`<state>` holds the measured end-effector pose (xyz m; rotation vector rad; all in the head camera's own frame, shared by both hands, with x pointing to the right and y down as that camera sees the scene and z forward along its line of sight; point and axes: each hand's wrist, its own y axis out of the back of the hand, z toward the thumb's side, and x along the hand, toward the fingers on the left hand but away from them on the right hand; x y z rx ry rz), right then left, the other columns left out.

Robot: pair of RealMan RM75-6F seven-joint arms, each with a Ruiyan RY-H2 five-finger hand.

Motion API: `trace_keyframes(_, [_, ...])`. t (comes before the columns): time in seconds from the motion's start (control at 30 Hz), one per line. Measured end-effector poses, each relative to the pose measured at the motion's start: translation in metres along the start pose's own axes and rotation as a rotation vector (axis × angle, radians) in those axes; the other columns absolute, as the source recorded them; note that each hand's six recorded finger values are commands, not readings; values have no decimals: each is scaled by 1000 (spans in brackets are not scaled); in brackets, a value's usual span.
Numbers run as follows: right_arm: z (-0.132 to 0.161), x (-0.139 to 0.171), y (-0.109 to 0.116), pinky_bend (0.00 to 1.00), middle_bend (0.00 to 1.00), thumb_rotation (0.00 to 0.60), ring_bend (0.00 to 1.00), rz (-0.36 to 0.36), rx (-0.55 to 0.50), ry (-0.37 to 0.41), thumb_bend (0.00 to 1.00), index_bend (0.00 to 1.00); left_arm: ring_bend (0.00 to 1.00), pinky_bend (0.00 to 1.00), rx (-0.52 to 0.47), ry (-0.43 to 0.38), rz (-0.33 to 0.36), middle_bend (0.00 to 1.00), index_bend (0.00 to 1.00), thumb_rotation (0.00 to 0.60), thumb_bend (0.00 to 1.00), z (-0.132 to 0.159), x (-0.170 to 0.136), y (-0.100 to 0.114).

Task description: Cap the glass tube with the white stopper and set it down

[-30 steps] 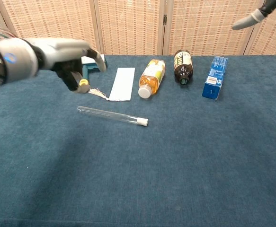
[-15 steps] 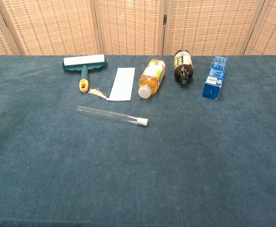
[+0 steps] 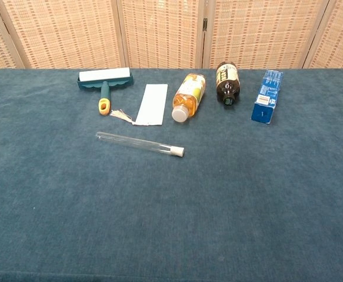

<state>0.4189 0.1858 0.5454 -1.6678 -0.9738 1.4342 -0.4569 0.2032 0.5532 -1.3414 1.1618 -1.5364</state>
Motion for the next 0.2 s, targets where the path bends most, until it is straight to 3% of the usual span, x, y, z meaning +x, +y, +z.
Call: trace_keyframes(0.2, [-2, 24, 2, 289, 262, 600, 168, -41, 2, -31, 264, 238, 403, 429, -23, -2, 10, 427, 254, 600, 398, 3, -20, 2])
